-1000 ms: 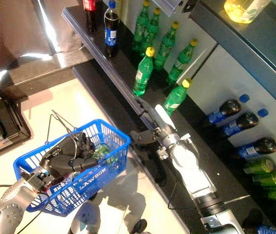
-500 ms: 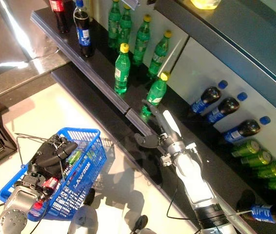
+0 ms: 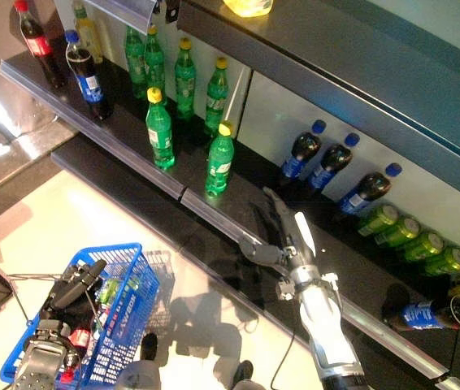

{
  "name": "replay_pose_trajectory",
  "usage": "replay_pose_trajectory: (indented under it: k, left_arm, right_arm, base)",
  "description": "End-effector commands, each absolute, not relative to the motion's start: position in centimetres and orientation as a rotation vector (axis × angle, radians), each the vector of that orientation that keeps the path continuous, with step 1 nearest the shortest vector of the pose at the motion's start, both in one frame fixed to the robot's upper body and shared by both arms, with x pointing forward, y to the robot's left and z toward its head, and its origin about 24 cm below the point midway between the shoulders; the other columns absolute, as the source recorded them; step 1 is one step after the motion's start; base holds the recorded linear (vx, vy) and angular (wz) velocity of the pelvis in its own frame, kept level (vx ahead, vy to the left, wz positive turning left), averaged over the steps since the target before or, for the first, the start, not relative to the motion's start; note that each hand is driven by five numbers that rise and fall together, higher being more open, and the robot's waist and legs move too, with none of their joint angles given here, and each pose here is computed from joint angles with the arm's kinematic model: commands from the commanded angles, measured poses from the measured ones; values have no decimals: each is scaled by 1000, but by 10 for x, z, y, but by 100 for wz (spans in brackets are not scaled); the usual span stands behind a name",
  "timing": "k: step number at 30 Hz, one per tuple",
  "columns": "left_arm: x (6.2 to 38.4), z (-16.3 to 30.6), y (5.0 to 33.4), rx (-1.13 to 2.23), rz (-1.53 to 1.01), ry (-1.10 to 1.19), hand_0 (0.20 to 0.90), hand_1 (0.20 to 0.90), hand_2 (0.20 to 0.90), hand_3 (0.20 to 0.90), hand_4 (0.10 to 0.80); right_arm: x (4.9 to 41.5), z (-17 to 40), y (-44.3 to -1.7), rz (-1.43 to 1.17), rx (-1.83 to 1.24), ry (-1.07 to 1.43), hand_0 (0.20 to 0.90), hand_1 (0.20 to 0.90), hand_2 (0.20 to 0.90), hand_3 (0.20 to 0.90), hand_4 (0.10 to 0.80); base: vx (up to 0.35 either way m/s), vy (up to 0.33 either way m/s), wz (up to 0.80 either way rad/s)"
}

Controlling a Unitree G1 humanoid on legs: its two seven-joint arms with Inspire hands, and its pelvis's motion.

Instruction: Pick up the drink and place into the basket.

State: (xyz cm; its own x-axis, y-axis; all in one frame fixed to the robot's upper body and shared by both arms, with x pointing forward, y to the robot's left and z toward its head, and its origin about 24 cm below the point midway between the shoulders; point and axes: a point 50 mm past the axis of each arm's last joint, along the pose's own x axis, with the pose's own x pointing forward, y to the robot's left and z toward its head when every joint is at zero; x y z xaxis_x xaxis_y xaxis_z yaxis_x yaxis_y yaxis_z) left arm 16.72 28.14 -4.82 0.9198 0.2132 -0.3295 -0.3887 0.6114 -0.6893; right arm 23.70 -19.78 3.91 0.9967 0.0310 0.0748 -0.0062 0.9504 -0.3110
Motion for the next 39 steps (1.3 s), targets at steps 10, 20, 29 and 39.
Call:
replay_pose_trajectory:
  k: [10, 20, 29, 39]
  left_arm:
    - [202, -16, 288, -816, 300, -102, 300, 300, 300, 200, 100]
    - [195, -41, 295, -774, 408, 10, 300, 300, 300, 200, 100]
    - [193, -60, 292, -760, 440, 140, 300, 300, 300, 200, 100]
    - [160, -106, 277, -740, 444, 459, 300, 300, 300, 200, 100]
  right_arm:
    - [205, 17, -246, -249, -333, -33, 900, 900, 900, 900, 800]
    - [176, -30, -265, -468, -234, 184, 900, 900, 900, 900, 800]
    - [147, -77, -280, -602, -161, 437, 900, 900, 900, 900, 800]
    - [99, -132, -277, -529, -17, 813, 900, 900, 900, 900, 800]
  base:
    - [-20, 22, -17]
    - [0, 33, -18]
    - [-8, 11, -10]
    - [-1, -14, -8]
